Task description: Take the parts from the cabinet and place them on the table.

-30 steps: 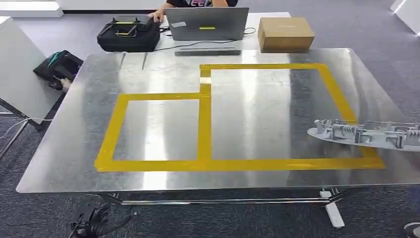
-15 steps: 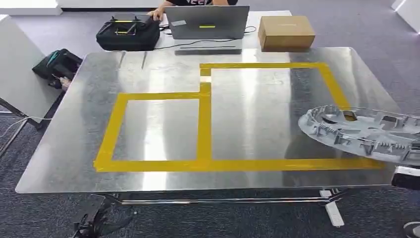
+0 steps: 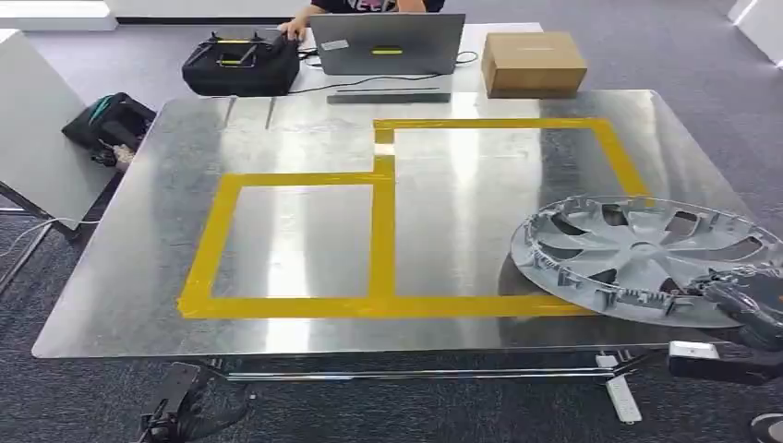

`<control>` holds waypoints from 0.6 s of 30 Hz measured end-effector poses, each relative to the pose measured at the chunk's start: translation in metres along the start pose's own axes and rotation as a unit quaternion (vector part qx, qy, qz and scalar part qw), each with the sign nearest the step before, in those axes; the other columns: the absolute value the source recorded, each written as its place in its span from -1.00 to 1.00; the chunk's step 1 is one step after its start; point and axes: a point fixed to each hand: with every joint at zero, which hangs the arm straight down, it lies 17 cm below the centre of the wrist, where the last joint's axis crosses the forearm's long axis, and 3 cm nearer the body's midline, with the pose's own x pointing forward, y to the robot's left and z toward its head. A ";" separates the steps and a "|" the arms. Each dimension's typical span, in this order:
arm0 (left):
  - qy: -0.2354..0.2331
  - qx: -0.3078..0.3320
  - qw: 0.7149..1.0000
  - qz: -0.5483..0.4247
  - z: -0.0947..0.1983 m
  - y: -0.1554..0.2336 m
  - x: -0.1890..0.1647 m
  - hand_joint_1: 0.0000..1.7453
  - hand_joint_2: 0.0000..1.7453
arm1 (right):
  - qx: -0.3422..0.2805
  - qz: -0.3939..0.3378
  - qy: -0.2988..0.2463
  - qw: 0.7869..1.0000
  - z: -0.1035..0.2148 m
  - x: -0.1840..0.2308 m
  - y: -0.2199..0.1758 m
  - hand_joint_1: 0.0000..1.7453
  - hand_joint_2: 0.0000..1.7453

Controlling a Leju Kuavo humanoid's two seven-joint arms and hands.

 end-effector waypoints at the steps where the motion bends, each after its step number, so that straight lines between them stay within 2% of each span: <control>1: 0.000 0.001 1.000 -0.001 0.000 0.000 0.000 -1.00 1.00 | -0.001 0.001 -0.001 1.000 -0.002 0.002 0.001 1.00 1.00; 10: -0.002 0.001 1.000 -0.009 0.001 0.000 -0.001 -1.00 1.00 | 0.000 -0.004 -0.009 1.000 -0.010 0.012 0.008 1.00 1.00; 18: -0.001 -0.014 1.000 -0.022 0.003 -0.007 -0.004 -1.00 1.00 | -0.008 0.018 0.017 1.000 -0.024 -0.004 0.014 1.00 1.00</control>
